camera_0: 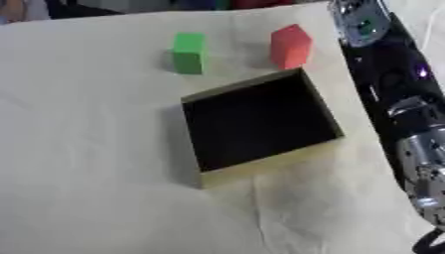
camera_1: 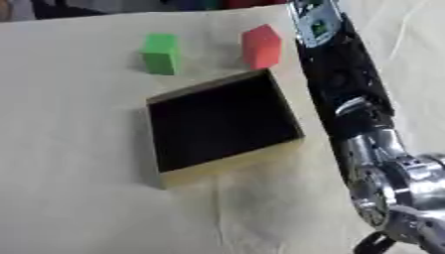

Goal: Pick up objects on the table and place them in the box.

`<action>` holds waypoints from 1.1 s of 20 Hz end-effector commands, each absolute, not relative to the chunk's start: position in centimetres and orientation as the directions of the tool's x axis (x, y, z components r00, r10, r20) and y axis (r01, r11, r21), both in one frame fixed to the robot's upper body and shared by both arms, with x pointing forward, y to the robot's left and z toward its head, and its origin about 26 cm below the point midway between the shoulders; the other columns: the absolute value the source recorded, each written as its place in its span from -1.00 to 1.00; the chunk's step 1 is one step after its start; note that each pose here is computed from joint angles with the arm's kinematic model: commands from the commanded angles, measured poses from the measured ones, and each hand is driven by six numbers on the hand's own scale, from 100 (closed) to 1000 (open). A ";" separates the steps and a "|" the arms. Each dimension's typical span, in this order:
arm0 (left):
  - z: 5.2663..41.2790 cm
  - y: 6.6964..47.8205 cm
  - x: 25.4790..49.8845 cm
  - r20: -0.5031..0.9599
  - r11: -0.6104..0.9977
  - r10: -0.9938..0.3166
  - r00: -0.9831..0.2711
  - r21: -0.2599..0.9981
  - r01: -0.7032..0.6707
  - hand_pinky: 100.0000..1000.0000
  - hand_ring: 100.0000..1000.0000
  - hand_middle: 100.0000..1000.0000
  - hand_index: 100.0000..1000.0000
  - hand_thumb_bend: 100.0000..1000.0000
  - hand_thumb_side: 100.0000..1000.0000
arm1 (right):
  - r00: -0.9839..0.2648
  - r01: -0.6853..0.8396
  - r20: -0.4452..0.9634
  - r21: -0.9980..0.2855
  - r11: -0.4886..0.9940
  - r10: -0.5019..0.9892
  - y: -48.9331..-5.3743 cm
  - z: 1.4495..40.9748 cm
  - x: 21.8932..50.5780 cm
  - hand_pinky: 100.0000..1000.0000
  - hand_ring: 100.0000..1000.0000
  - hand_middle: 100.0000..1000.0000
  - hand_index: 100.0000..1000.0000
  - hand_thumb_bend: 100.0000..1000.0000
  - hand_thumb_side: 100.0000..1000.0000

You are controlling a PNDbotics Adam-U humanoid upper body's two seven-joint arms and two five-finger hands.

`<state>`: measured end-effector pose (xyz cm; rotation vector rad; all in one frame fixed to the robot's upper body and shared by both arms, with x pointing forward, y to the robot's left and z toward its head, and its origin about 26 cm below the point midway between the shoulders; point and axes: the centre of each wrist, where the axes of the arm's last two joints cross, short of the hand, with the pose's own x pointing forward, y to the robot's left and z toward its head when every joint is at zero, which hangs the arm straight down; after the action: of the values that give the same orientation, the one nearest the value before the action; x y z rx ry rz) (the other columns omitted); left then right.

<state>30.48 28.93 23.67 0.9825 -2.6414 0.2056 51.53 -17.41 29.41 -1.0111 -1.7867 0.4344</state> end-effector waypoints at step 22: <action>24.3 29.2 30.2 0.317 0.749 -0.623 -0.715 -0.024 -0.663 0.47 0.20 0.30 0.73 -0.92 0.62 | -0.037 0.100 -0.205 -0.974 -0.201 0.978 -16.0 36.5 50.1 0.71 0.95 0.93 1.00 -0.50 0.06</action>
<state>30.46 28.96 23.58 0.9839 -2.6375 0.2044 50.63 -15.71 34.17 -1.3418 -1.2072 1.3624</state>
